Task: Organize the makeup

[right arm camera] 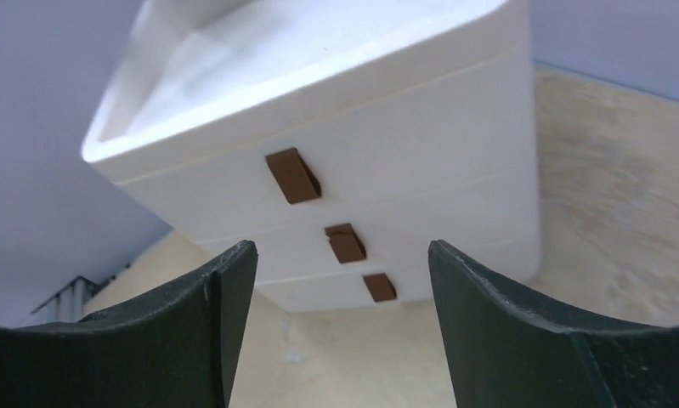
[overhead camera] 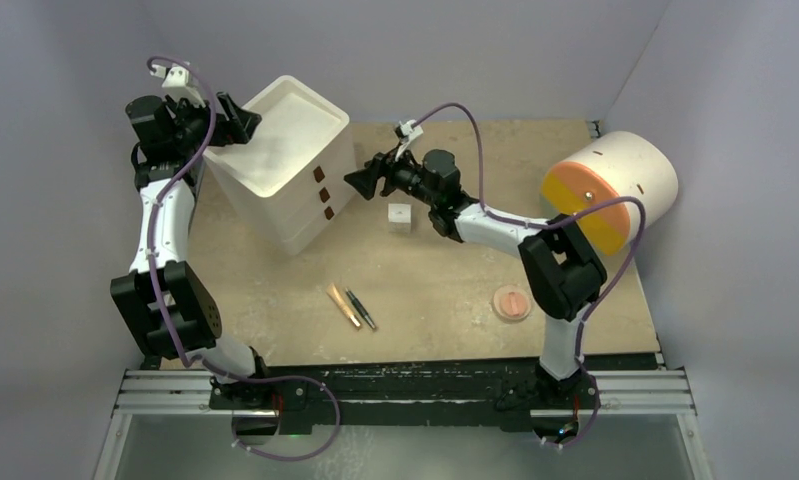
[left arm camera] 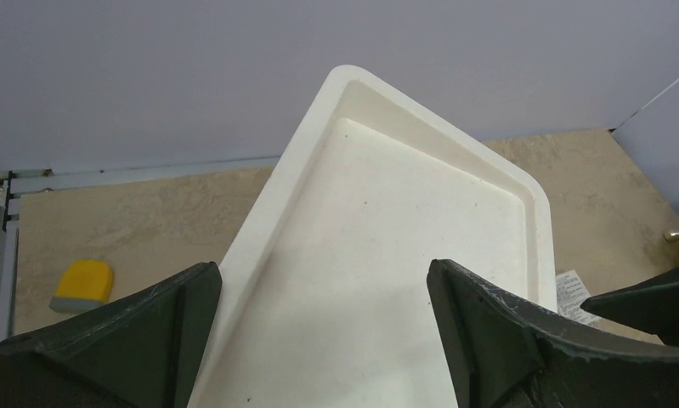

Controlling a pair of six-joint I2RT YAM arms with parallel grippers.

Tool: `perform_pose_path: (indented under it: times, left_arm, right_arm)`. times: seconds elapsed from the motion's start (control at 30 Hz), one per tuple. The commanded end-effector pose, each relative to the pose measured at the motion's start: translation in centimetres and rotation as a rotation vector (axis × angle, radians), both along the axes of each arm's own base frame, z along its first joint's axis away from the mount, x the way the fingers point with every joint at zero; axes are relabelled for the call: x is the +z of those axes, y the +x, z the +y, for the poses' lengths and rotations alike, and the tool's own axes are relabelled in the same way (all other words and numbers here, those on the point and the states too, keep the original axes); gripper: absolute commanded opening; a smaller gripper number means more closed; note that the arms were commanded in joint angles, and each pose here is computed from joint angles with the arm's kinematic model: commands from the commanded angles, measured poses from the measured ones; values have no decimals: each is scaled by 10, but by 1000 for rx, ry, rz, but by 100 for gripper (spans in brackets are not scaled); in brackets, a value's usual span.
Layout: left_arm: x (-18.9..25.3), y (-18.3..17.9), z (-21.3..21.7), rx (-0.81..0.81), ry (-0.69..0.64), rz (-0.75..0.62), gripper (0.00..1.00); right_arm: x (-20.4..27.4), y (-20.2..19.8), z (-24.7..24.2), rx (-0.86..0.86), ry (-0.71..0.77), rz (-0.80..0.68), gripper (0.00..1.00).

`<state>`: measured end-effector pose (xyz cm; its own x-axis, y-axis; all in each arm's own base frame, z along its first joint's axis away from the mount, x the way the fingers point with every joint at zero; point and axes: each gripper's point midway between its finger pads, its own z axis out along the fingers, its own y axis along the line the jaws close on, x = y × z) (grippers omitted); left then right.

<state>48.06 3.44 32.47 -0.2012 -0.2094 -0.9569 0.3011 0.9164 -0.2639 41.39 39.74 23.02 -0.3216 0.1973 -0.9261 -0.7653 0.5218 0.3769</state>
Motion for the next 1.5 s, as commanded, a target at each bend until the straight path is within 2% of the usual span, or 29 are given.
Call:
perform_pose_path:
  times: [0.0, 0.13, 0.3, 0.87, 1.3, 1.47]
  left_arm:
    - [10, 2, -2, -22, 14, -27, 98]
    - [7, 3, 1, -10, 19, -18, 98]
    - [1, 6, 2, -8, 14, -5, 98]
    - [-1, 8, 3, -7, 11, 1, 98]
    - [-4, 10, 4, -2, 12, 6, 98]
    - [-12, 9, 4, -1, 3, 41, 98]
  right_arm:
    - [38, -8, 23, 123, 224, -35, 74]
    - [32, 1, 36, 152, 260, 3, 63]
    - [27, 8, 48, 179, 290, 32, 59]
    - [27, 3, 80, 198, 240, 7, 56]
    - [16, -9, 111, 169, 95, -78, 57]
    - [14, -10, 117, 146, 52, -114, 53]
